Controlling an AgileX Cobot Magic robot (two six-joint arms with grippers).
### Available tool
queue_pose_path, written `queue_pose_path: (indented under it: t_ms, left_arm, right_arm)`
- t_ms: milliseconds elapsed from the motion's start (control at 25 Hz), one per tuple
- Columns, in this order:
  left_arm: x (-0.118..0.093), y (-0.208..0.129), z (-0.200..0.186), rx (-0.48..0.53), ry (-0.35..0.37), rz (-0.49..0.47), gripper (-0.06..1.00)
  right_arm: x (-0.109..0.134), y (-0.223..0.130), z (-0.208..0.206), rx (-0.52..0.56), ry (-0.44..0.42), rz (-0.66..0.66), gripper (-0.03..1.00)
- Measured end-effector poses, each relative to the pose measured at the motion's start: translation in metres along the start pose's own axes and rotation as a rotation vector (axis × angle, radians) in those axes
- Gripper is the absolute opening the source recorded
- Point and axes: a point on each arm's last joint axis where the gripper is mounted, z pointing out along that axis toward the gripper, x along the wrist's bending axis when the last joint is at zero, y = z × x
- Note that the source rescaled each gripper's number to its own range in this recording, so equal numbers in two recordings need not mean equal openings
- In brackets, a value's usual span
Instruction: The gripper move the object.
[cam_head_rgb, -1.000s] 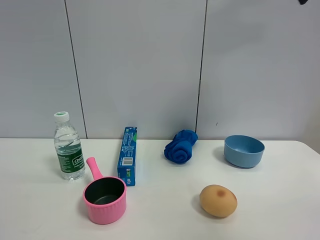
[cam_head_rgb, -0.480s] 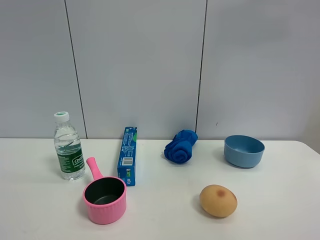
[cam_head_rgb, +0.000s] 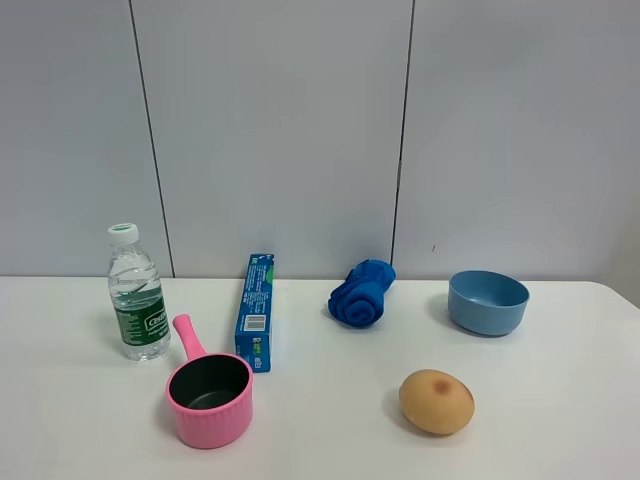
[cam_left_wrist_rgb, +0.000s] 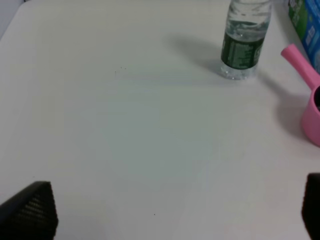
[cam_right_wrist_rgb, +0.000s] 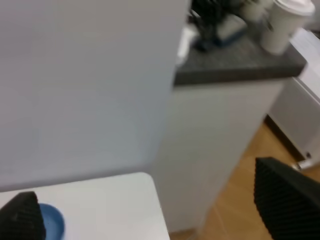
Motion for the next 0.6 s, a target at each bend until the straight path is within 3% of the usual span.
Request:
queue_pose_path:
  t_ms: [280, 440, 600]
  left_arm:
    - [0.0, 0.0, 0.0, 0.0, 0.0, 0.0, 1.0]
    - [0.0, 0.0, 0.0, 0.0, 0.0, 0.0, 1.0]
    - [0.0, 0.0, 0.0, 0.0, 0.0, 0.0, 1.0]
  right_arm:
    - [-0.002, -0.023, -0.043, -0.038, 0.013, -0.028, 0.84]
    - [0.003, -0.053, -0.041, 0.04, 0.03, -0.034, 0.84]
    - [0.017, -0.088, -0.027, 0.153, 0.122, -0.009, 0.84]
